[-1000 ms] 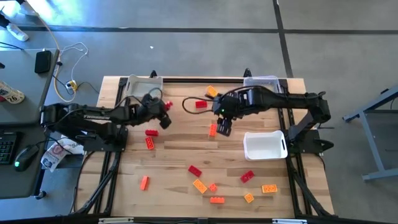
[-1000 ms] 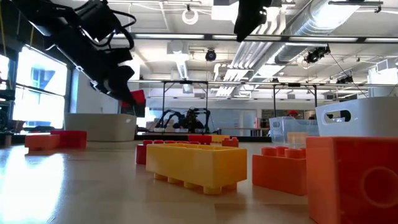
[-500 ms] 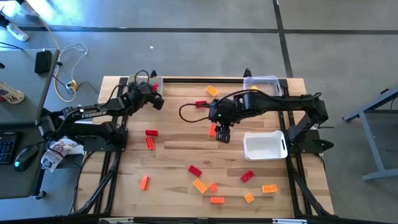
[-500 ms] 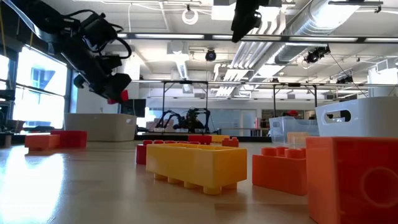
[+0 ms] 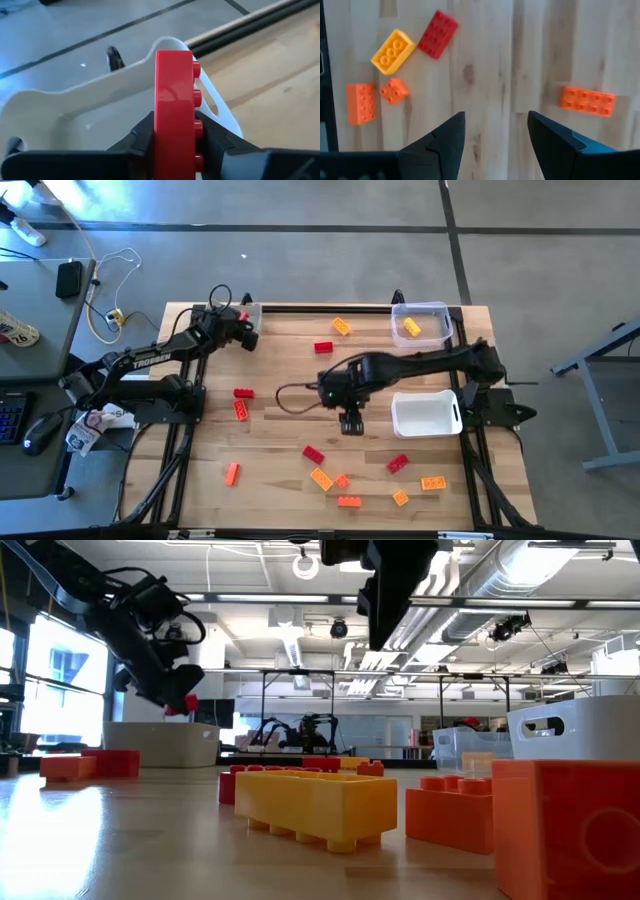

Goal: Sort & place blocks by color
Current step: Put the red game piece into the gray bin, then put the orange game piece into the white bin, then put the red game piece into the gray bin

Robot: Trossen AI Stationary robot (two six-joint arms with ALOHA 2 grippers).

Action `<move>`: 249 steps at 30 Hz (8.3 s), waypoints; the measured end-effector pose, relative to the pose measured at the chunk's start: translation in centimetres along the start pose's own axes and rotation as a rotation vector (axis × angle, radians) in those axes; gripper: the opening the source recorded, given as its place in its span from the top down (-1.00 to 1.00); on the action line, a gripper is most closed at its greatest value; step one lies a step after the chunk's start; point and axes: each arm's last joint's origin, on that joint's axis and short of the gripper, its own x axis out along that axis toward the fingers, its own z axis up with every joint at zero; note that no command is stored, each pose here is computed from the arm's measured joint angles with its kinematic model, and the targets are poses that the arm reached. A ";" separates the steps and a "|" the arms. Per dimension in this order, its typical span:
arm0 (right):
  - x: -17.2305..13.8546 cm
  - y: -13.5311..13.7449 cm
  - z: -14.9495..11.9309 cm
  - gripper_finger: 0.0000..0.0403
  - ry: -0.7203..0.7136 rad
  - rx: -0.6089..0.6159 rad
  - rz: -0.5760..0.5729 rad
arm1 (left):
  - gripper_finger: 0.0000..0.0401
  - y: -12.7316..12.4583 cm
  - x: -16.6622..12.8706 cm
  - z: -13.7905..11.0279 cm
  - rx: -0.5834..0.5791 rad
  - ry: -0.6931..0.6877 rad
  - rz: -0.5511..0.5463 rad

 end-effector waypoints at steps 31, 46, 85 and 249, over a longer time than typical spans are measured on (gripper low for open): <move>3.3 12.2 -1.1 0.00 -0.096 -0.284 0.061 | 0.19 -0.5 -2.0 2.7 -0.082 0.003 -0.292; 5.3 14.7 -1.8 0.00 -0.104 -0.396 -0.015 | 0.22 -3.8 -5.3 2.4 -0.043 0.125 -0.555; 14.9 15.5 -2.5 0.08 0.068 -0.438 -0.049 | 0.22 -6.0 -6.7 1.3 0.025 0.151 -0.588; -1.7 0.7 -16.2 0.08 -0.147 0.895 -0.569 | 0.22 -6.1 -11.0 0.8 0.642 0.346 -0.701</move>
